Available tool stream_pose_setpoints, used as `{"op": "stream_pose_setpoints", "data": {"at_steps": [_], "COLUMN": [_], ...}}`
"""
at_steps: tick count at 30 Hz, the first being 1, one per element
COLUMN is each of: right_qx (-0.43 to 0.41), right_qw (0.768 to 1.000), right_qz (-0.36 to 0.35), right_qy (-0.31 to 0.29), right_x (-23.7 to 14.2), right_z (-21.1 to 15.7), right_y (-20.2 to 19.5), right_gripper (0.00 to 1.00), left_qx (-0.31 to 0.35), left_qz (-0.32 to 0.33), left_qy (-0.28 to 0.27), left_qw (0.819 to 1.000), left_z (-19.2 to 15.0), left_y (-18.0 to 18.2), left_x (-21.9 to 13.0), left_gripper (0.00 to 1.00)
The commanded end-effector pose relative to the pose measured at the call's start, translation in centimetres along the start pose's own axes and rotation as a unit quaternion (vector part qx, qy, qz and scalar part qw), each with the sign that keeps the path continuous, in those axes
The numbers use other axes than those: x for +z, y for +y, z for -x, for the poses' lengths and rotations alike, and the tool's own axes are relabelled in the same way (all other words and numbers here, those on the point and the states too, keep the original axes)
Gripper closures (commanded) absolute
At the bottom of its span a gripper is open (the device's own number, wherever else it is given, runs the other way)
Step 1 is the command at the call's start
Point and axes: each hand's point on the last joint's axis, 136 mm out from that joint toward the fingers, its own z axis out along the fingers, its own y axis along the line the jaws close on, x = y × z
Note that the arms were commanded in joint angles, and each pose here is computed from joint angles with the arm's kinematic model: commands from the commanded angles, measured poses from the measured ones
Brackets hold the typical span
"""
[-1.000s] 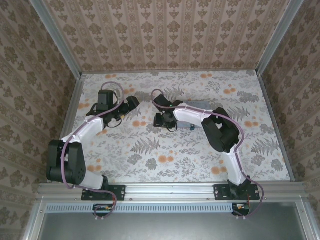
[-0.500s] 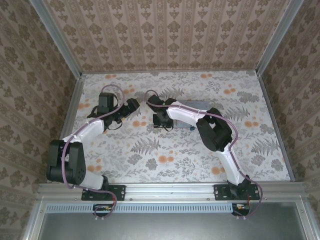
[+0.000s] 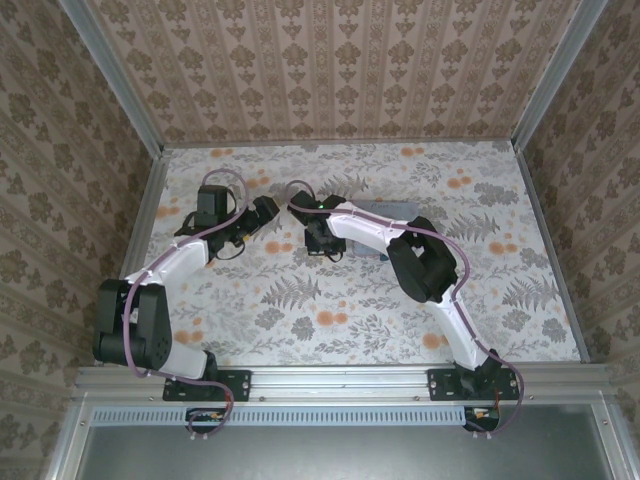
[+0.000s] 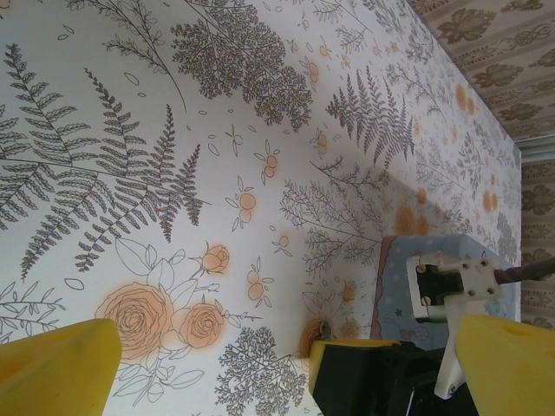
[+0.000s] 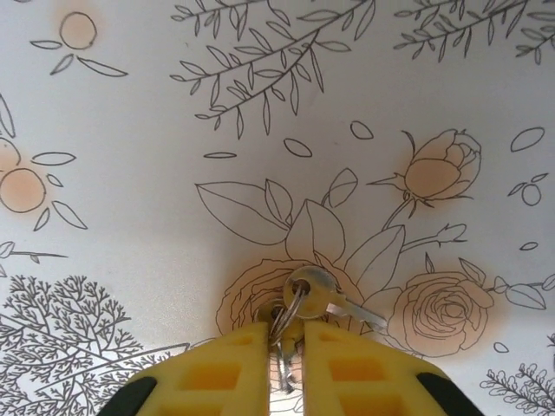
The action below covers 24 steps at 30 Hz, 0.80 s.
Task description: Unlock the padlock with the key
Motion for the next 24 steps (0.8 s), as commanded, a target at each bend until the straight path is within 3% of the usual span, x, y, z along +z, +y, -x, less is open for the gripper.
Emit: {"op": "stream_pose_setpoints", "data": {"at_steps": [1, 6, 16, 24], "right_qx": [-0.004, -0.004, -0.002, 0.022], "right_qw": [1.000, 1.000, 0.996, 0.979], "right_qz": [0.003, 0.030, 0.084, 0.190], "right_qy": [0.000, 0.000, -0.031, -0.066], "right_x": [3.6, 3.1, -0.5, -6.2], "right_z": [-0.8, -1.1, -0.4, 1.3], "right_y": [0.3, 0.9, 1.7, 2.4], "right_gripper": [0.88, 1.00, 1.00, 1.00], "left_qx": [0.000, -0.002, -0.002, -0.020], "left_qz": [-0.014, -0.012, -0.011, -0.057], "left_qy": [-0.008, -0.005, 0.005, 0.022], "left_qw": [1.000, 1.000, 1.000, 0.998], "left_z": [0.3, 0.3, 0.3, 0.3], "left_y": [-0.7, -0.6, -1.2, -4.1], "left_x": [-0.7, -0.5, -0.4, 0.1], "left_gripper": [0.00, 0.00, 0.00, 0.00]}}
